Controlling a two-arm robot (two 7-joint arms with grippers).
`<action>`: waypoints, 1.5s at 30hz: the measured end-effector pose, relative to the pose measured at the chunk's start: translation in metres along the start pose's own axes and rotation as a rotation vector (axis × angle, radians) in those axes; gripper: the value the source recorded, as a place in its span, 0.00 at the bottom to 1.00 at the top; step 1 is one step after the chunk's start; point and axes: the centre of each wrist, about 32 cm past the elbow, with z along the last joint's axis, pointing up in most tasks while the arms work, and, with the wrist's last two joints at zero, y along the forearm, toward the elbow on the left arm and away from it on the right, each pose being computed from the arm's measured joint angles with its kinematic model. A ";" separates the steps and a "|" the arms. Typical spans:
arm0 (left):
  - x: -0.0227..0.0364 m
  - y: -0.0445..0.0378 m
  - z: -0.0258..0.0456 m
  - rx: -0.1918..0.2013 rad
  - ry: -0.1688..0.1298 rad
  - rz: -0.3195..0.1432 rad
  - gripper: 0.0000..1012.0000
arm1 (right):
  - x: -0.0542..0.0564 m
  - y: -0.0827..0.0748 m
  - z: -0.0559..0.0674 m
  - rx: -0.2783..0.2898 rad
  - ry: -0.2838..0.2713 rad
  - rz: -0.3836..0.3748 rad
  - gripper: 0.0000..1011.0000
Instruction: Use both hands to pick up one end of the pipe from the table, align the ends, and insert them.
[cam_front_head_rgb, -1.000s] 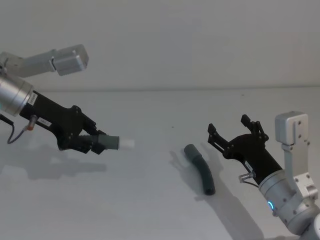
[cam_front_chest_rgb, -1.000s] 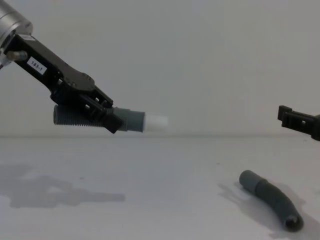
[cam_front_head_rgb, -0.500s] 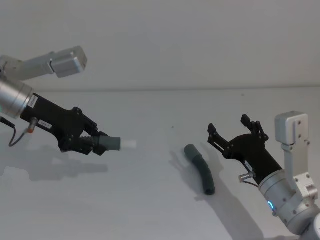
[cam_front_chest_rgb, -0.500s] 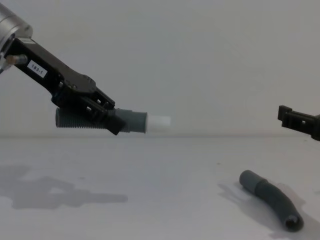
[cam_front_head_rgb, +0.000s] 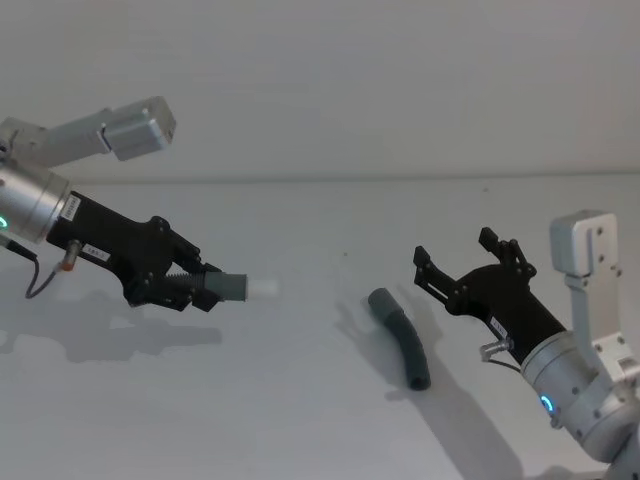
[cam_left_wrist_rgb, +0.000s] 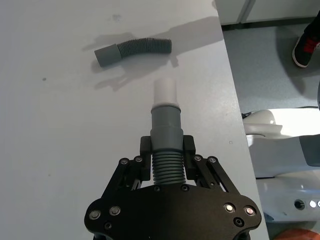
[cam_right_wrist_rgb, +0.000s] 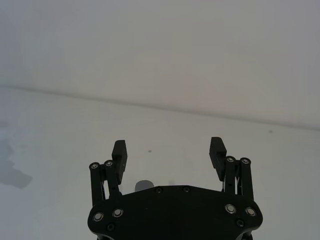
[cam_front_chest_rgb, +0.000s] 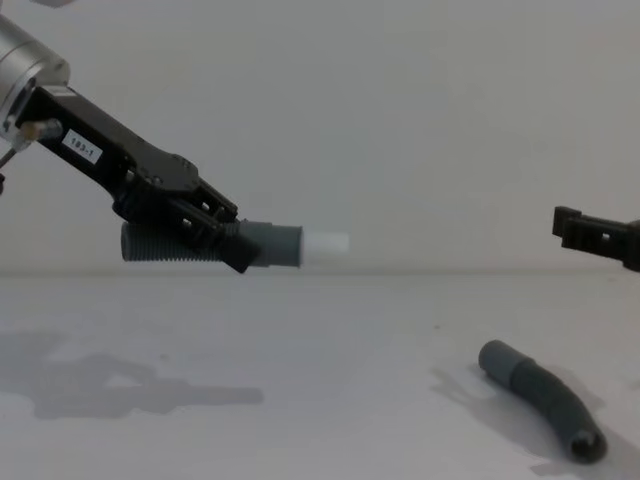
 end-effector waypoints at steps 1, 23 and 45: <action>-0.0001 -0.0002 -0.0001 -0.002 -0.001 0.001 0.33 | 0.000 0.000 0.004 -0.012 0.004 0.005 0.99; -0.0004 -0.0017 -0.0016 -0.011 -0.004 0.005 0.33 | -0.010 -0.005 0.050 -0.281 0.086 0.027 0.99; -0.0005 -0.0022 -0.0021 -0.013 -0.004 0.005 0.33 | -0.026 0.011 0.044 -0.549 0.113 0.022 0.99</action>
